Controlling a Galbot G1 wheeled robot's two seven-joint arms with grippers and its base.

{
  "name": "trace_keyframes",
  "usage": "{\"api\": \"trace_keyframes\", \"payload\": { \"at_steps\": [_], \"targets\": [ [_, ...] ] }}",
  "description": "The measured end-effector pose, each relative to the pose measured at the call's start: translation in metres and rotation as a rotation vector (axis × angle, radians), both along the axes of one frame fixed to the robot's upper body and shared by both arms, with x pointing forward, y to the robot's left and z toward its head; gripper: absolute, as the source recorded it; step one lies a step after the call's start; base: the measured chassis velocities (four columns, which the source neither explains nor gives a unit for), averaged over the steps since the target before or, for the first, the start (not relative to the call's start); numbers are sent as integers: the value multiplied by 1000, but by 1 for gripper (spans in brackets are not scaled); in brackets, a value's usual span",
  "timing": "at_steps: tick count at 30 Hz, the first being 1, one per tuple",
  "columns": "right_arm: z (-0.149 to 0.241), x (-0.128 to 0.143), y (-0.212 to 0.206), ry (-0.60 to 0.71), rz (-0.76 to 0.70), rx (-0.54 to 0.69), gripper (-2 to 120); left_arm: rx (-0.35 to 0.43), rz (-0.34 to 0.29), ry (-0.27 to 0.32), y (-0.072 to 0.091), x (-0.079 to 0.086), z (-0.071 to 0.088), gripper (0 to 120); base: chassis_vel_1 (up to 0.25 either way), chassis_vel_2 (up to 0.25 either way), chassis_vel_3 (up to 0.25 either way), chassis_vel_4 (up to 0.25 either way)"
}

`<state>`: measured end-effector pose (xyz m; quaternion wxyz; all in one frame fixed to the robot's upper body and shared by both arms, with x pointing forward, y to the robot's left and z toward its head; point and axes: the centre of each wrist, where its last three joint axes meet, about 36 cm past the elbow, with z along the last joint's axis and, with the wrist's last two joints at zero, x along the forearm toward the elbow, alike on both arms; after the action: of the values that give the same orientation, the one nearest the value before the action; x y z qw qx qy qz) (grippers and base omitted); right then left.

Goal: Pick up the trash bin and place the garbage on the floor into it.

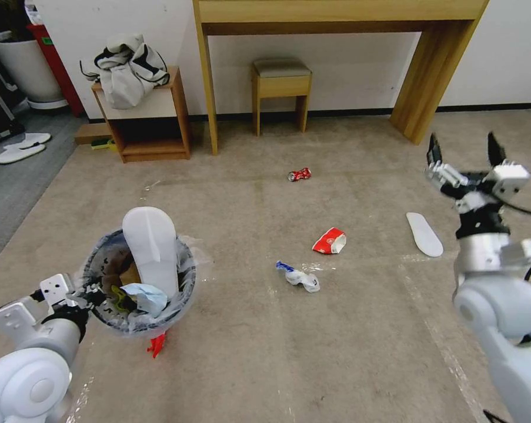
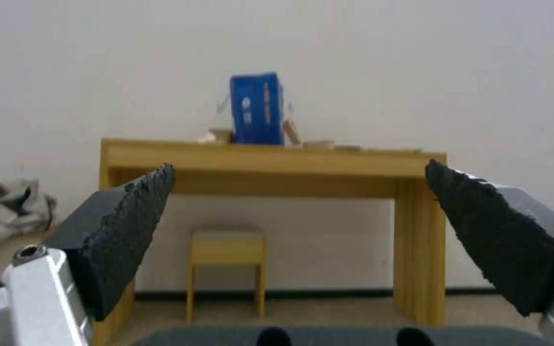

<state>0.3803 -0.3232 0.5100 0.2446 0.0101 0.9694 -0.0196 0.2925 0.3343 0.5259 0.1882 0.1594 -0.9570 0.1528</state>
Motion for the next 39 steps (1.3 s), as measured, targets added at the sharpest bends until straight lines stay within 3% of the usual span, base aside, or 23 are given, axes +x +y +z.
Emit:
{"api": "trace_keyframes", "payload": {
  "at_steps": [12,39],
  "targets": [
    [-36,-25,13,75,-8,-51,100,5,-5,-8,-5,-7,-1,0,0,0,0,0],
    [-29,-25,16,86,2,-47,100,20,4,-4,-2,-14,1,0,-87,77,78,-84]
  ]
}}
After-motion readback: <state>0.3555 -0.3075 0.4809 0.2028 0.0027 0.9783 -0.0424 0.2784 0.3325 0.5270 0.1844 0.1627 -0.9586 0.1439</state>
